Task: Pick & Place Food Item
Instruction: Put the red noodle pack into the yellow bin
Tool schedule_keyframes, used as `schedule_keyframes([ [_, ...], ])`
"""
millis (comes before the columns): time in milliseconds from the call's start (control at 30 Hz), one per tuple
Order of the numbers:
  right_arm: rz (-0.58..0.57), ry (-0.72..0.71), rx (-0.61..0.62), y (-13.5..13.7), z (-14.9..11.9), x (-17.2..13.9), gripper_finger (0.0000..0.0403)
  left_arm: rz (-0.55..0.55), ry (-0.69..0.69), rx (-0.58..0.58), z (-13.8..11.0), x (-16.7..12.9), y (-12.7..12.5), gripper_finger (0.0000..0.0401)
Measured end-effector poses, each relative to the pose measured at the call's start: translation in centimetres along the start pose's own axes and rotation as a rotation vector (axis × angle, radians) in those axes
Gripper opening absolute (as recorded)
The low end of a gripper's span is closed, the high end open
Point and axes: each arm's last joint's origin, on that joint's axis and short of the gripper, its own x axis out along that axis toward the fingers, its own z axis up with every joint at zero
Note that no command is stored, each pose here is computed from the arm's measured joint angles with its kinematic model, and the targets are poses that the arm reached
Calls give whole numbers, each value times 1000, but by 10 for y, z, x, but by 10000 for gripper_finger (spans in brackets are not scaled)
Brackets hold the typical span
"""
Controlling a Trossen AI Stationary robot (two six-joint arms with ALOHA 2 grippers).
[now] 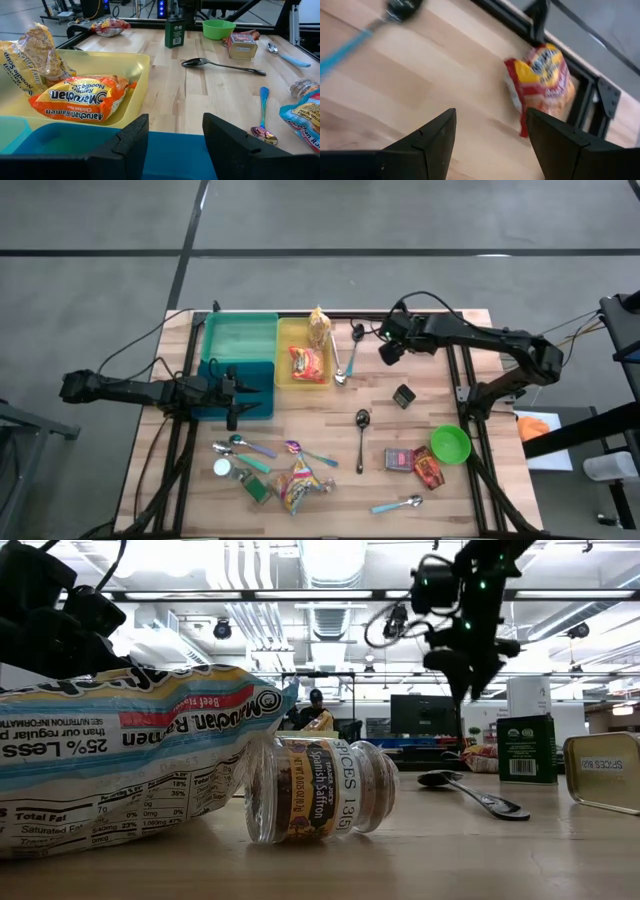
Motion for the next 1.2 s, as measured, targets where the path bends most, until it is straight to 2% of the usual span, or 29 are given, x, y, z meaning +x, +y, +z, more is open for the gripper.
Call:
schedule_keyframes([
  [333, -91, 100, 124, -26, -8, 31, 237, 0, 0, 0, 0, 0, 0, 189],
  [733, -152, 176, 208, -41, -21, 51, 237, 0, 0, 0, 0, 0, 0, 189],
  [1200, -141, 183, 364, -56, -25, 72, 237, 0, 0, 0, 0, 0, 0, 189],
])
